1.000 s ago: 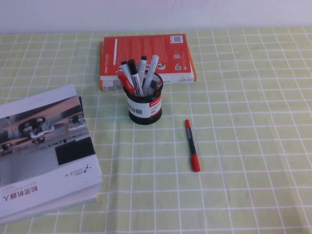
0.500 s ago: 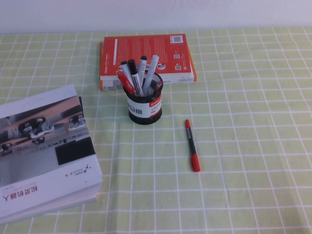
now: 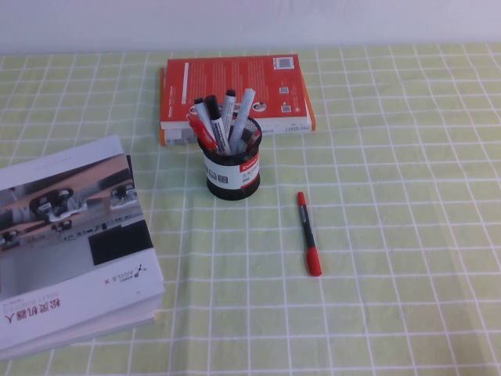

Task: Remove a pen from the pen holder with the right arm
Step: 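Take a marker out of the pen holder and lay it on the table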

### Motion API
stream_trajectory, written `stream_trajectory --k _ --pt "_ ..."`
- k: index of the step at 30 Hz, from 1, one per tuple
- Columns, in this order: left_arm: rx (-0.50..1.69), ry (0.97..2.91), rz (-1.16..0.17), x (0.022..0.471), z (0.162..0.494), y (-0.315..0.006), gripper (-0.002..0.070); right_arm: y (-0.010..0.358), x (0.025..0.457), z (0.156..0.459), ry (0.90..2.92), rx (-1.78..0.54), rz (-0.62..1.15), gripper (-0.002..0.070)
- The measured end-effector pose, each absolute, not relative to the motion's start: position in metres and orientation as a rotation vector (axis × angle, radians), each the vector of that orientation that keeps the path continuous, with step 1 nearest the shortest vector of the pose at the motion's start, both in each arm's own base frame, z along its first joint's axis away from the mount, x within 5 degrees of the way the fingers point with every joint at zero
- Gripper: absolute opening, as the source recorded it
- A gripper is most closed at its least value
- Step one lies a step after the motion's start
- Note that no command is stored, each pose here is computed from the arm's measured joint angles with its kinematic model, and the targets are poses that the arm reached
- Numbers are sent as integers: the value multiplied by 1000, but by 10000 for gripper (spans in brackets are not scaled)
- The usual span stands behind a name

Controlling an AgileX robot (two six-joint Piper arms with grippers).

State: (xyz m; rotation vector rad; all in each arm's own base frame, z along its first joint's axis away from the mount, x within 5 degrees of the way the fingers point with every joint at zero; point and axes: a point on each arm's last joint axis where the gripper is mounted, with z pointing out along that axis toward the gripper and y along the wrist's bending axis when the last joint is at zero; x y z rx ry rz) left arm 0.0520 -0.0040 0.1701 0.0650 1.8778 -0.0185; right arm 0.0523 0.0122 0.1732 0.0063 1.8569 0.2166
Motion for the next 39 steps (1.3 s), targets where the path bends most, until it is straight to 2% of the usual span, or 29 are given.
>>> stream_trajectory --k 4,13,25,29,33,39 --pt "65 1878 -18 52 170 -4 -5 13 54 179 1798 67 276 -13" --pt "65 1878 -18 52 170 -4 -5 7 57 199 1540 367 502 -13" --pt "65 1878 -18 52 170 -4 -5 5 57 202 1498 422 535 -12" --pt "65 1878 -18 52 170 -4 -5 9 56 202 1547 373 538 -12" --pt "65 1878 -18 52 170 -4 -5 16 61 226 1649 313 565 -12" --pt "65 1878 -18 52 170 -4 -5 29 92 260 1970 189 583 -12"
